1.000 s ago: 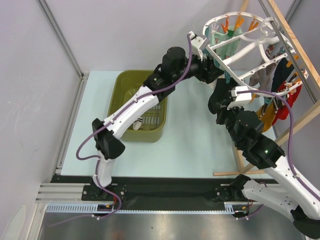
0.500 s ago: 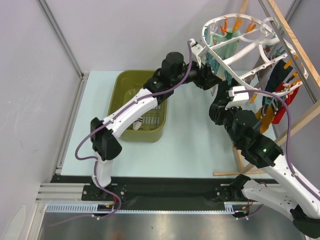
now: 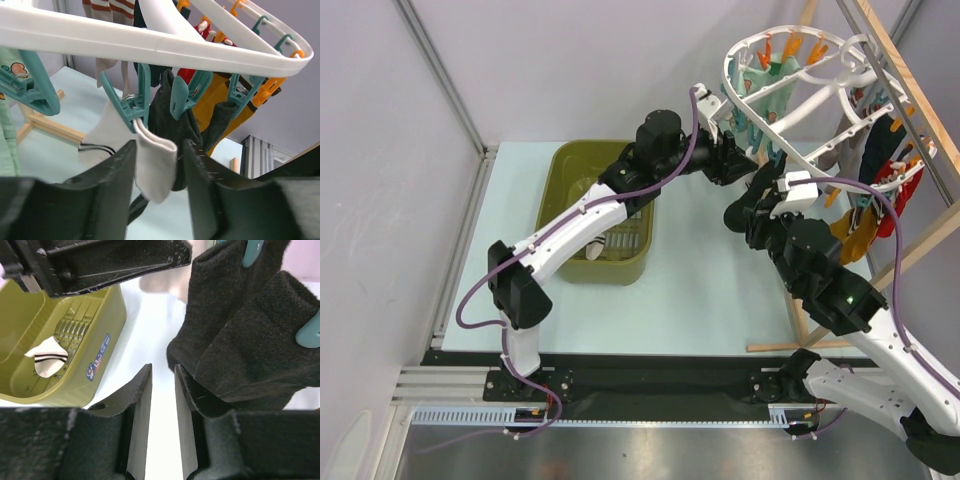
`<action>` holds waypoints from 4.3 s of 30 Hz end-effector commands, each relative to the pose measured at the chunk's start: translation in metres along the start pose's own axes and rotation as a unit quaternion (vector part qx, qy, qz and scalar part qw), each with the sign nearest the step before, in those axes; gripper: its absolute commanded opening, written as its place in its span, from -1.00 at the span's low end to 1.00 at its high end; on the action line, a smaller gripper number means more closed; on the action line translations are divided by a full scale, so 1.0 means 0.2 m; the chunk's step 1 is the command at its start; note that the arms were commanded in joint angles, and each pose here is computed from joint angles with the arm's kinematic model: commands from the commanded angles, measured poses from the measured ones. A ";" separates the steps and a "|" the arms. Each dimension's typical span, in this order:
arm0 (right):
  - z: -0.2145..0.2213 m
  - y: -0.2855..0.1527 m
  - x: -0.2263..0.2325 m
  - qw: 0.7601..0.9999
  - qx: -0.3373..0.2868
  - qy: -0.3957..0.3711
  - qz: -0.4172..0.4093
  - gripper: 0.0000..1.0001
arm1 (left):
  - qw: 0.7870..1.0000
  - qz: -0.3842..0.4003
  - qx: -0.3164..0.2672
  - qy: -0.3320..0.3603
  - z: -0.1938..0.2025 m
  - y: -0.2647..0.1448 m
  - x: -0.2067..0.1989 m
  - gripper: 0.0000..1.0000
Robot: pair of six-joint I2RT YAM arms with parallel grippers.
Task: Remove the socks clipped to the hanger
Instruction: Remove the sock from the hanger.
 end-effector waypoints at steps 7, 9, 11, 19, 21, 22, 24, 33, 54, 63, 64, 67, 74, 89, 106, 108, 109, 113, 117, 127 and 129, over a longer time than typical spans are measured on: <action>-0.12 -0.02 -0.01 0.999 -0.035 0.016 -0.008 -0.24 | 1.000 0.003 -0.021 0.022 -0.09 -0.05 -0.11 -0.20; -0.13 -0.03 -0.01 0.999 -0.038 0.020 -0.010 -0.22 | 1.000 -0.002 -0.018 0.023 -0.08 -0.04 -0.11 0.03; -0.13 -0.04 -0.02 0.999 -0.039 0.021 -0.009 -0.22 | 1.000 -0.016 -0.015 0.020 -0.05 -0.03 -0.08 0.12; -0.12 -0.06 -0.04 0.999 -0.038 0.013 0.000 -0.20 | 1.000 -0.016 -0.004 0.009 -0.02 0.01 -0.07 -0.54; -0.12 -0.05 -0.04 0.999 -0.039 -0.001 -0.008 -0.07 | 1.000 -0.002 -0.001 0.008 -0.03 -0.01 -0.11 -0.76; -0.12 -0.05 -0.03 0.999 -0.040 -0.008 -0.014 0.00 | 1.000 0.002 0.005 0.004 -0.03 -0.02 -0.12 -0.82; -0.12 -0.03 -0.01 0.998 -0.043 -0.022 -0.031 0.22 | 1.000 0.019 0.012 -0.004 -0.05 -0.05 -0.16 -0.88; -0.12 0.00 -0.04 0.996 -0.068 -0.051 -0.013 0.51 | 0.996 0.049 0.059 -0.047 -0.09 -0.09 -0.25 -0.89; -0.11 0.08 -0.02 0.989 -0.107 -0.094 -0.033 0.42 | 0.994 0.056 0.068 -0.069 -0.13 -0.12 -0.23 -0.85; -0.19 0.04 -0.05 0.986 -0.076 -0.075 -0.127 0.40 | 0.990 0.091 0.082 -0.076 -0.15 -0.14 -0.22 -0.84; -0.18 0.05 -0.06 0.986 -0.074 -0.073 -0.127 0.41 | 0.989 0.091 0.083 -0.077 -0.15 -0.14 -0.22 -0.84; -0.18 0.05 -0.06 0.987 -0.071 -0.072 -0.126 0.43 | 0.988 0.099 0.086 -0.082 -0.15 -0.15 -0.23 -0.84; -0.14 0.07 -0.07 0.989 -0.058 -0.083 -0.108 0.43 | 0.986 0.106 0.089 -0.091 -0.16 -0.15 -0.22 -0.84; -0.03 0.16 -0.08 0.990 -0.048 -0.115 -0.063 0.22 | 0.983 0.126 0.087 -0.102 -0.18 -0.15 -0.23 -0.82; 0.00 0.13 -0.06 0.992 -0.055 -0.084 -0.078 -1.00 | 0.996 0.026 0.008 -0.081 -0.30 -0.19 -0.20 0.41; 0.00 0.13 -0.06 0.992 -0.053 -0.082 -0.079 -1.00 | 0.997 0.020 -0.011 -0.070 -0.33 -0.19 -0.21 0.44; 0.01 0.12 -0.06 0.992 -0.052 -0.082 -0.078 -1.00 | 0.997 0.014 -0.019 -0.067 -0.35 -0.19 -0.21 0.45; 0.01 0.11 -0.07 0.993 -0.057 -0.080 -0.071 -1.00 | 0.998 0.021 -0.030 -0.052 -0.37 -0.18 -0.22 0.45; 0.01 0.11 -0.07 0.993 -0.057 -0.078 -0.068 -1.00 | 0.998 0.047 -0.031 -0.033 -0.38 -0.18 -0.26 0.42; 0.01 0.09 -0.08 0.993 -0.063 -0.068 -0.068 -1.00 | 0.999 0.027 -0.035 -0.015 -0.33 -0.09 -0.30 0.33; 0.01 0.09 -0.09 0.993 -0.070 -0.065 -0.068 -1.00 | 0.999 0.028 -0.037 -0.017 -0.33 -0.07 -0.29 0.27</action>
Point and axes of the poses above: each gripper's point midway between its finger pads, its own y axis out along the fingers, its own x axis along the line the jaws close on, z = x × y, the point moved 9 cm from there along -y, back along the fingers, and after that the axes turned 15 degrees about -y, right-handed, at the moved point
